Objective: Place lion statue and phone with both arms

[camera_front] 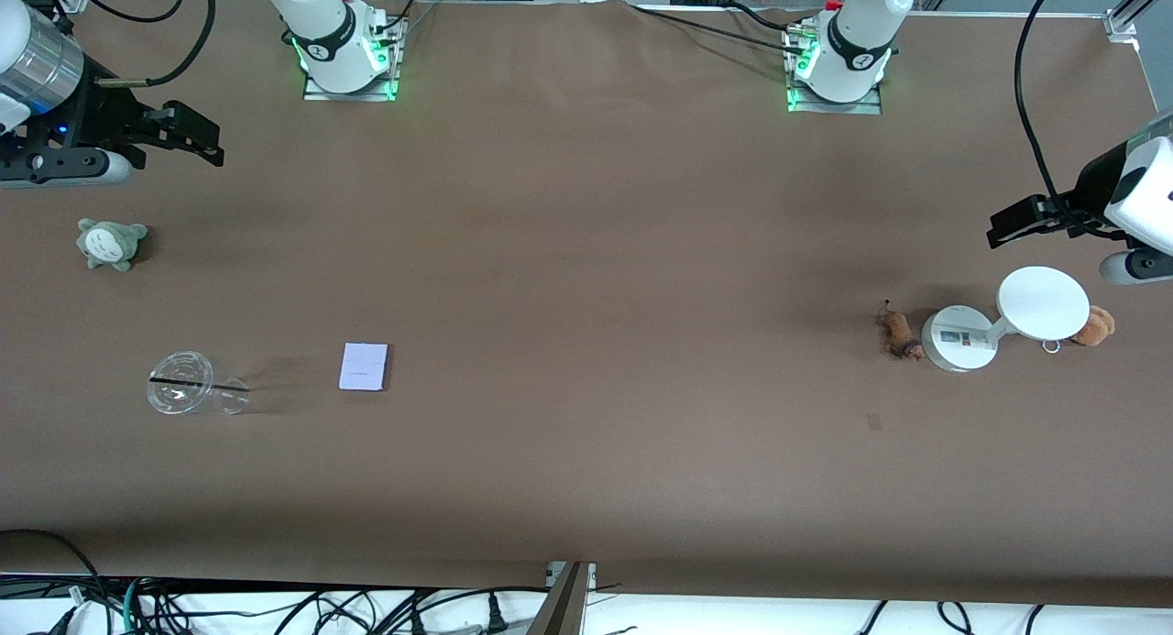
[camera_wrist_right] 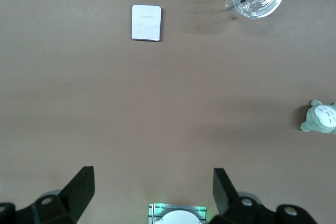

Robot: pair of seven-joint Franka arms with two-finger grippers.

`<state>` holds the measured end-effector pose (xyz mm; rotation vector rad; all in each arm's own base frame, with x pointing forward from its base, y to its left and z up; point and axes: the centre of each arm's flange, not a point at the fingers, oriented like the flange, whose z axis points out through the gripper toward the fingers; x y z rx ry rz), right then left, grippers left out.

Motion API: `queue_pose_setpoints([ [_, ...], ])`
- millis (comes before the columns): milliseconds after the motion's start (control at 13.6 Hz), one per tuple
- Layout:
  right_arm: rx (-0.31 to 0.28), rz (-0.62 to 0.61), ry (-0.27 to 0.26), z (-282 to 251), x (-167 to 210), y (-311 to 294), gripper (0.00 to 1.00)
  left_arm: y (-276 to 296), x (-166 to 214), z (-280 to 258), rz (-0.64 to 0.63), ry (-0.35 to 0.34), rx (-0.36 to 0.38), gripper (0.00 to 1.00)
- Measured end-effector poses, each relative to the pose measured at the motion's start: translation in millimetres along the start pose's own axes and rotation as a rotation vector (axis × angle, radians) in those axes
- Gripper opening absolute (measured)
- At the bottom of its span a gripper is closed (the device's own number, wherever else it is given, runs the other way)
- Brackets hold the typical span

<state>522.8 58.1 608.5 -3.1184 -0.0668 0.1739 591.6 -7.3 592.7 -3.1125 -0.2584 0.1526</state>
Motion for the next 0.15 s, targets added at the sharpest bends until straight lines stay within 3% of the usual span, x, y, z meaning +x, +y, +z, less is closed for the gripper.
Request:
queue_pose_setpoints([
  [147, 0.000, -0.002, 0.000, 0.2, 0.0, -1.1, 1.00, 0.0, 0.1, 0.1, 0.000, 0.000, 0.000, 1.00],
])
